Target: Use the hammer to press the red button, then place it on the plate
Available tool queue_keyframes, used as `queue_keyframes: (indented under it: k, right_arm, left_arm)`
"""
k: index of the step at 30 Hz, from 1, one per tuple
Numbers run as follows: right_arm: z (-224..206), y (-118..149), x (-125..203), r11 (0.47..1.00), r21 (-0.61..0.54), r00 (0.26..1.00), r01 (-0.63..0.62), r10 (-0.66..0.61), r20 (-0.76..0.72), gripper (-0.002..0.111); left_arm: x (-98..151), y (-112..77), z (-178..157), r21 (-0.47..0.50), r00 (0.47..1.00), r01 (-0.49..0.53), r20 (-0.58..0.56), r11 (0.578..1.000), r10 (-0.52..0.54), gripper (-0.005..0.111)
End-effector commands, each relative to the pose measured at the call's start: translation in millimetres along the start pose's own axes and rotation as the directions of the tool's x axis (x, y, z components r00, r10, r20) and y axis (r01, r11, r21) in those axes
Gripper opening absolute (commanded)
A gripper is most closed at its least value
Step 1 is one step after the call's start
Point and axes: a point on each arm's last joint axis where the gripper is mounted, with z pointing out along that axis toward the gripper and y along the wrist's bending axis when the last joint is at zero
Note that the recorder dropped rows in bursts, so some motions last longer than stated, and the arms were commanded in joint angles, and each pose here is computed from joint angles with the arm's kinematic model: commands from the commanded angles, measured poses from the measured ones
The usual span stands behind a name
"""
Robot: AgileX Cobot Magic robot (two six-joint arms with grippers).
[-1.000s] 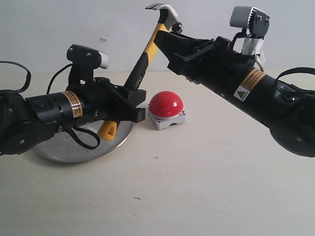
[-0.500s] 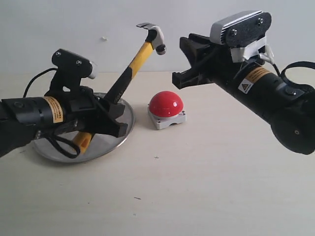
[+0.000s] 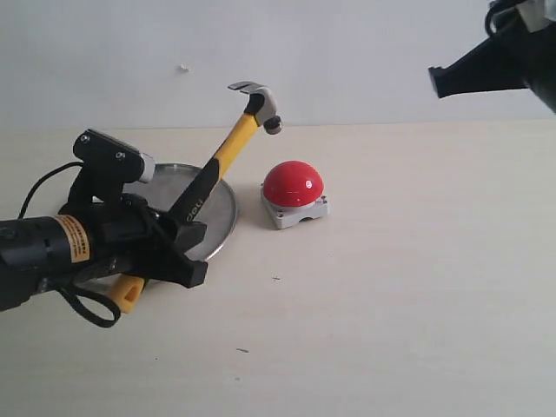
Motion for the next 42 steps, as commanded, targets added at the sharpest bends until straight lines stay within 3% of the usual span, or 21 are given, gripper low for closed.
queue_keyframes:
  k: [1,9,15,27,42]
  right_arm:
    - [-6,-17,-4,0.991,0.129,0.999,-0.047,0.048,-0.009,0.000]
    - [-6,-16,-6,0.991,0.122,0.998,-0.063,0.062,0.016,0.000]
    - [-6,-16,-7,0.989,0.118,0.996,-0.089,0.087,0.026,0.000]
    - [-6,-16,-7,0.990,0.114,0.996,-0.088,0.085,0.028,0.000]
    - [-6,-15,-7,0.987,0.107,0.992,-0.124,0.122,0.029,0.000]
  left_arm:
    - [-24,0.2,11,0.021,0.990,0.053,0.126,0.998,-0.056,0.000]
    - [-11,5.8,52,0.002,0.997,0.078,0.005,0.997,-0.078,0.000]
    - [-5,7.0,66,0.003,0.996,0.092,-0.021,0.996,-0.092,0.000]
    - [-18,5.4,57,0.015,0.997,0.073,0.018,0.997,-0.073,0.000]
    - [-15,2.4,57,0.039,0.995,0.097,-0.020,0.994,-0.097,0.000]
